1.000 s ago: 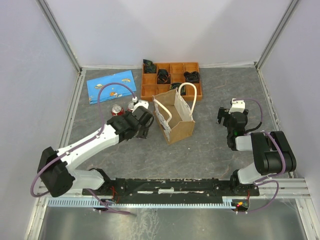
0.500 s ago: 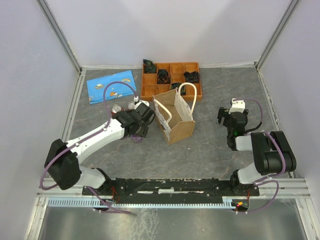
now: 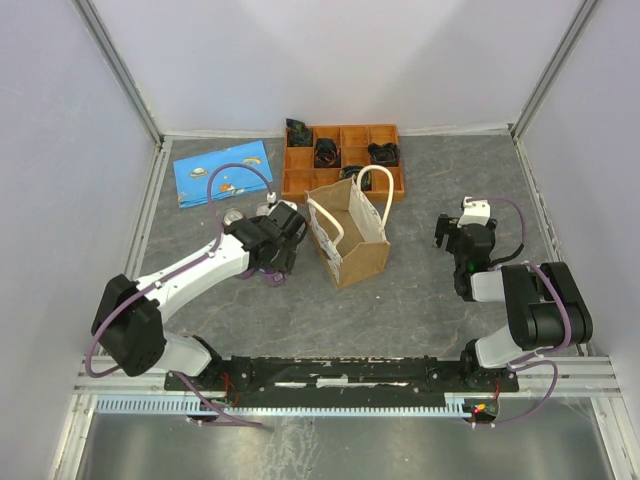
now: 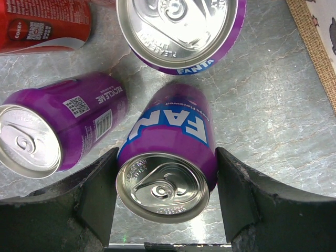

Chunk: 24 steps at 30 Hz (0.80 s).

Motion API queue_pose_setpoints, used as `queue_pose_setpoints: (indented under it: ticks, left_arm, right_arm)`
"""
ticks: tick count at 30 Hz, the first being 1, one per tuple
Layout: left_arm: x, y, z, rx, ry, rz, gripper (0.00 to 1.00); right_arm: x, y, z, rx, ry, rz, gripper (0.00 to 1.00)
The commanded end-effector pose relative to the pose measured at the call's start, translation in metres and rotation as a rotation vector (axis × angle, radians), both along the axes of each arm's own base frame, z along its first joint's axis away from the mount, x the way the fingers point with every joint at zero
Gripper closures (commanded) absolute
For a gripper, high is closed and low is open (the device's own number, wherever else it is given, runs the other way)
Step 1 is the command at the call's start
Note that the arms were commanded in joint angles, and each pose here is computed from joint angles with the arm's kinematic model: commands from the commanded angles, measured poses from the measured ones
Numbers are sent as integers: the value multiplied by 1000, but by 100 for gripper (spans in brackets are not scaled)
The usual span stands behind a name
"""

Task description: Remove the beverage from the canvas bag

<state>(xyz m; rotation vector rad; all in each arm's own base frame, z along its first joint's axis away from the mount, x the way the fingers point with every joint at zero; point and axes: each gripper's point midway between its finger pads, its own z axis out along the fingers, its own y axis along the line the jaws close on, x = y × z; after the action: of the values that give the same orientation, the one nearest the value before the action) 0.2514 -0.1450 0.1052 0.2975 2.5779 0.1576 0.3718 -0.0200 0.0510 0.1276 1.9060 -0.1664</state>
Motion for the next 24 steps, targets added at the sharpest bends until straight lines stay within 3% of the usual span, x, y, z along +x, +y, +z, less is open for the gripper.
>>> queue_pose_setpoints:
  ticks: [1, 7, 15, 19, 22, 24]
  left_arm:
    - [12, -6, 4, -15, -44, -24, 73]
    - [12, -4, -3, -6, -31, -17, 67]
    - [12, -4, -6, -7, -25, -12, 34]
    - [13, -5, -5, -11, -29, -10, 23]
    - [13, -5, -2, -18, -38, -11, 0]
    - [14, -6, 0, -25, -48, -11, 1]
  right_arm:
    - [12, -1, 20, 0, -68, -1, 1]
    - [12, -1, 20, -1, -67, -1, 1]
    - [12, -1, 20, 0, -67, -1, 1]
    - [12, -1, 20, -1, -68, 0, 1]
    - [12, -1, 20, -1, -66, 0, 1]
    - [12, -1, 20, -1, -66, 0, 1]
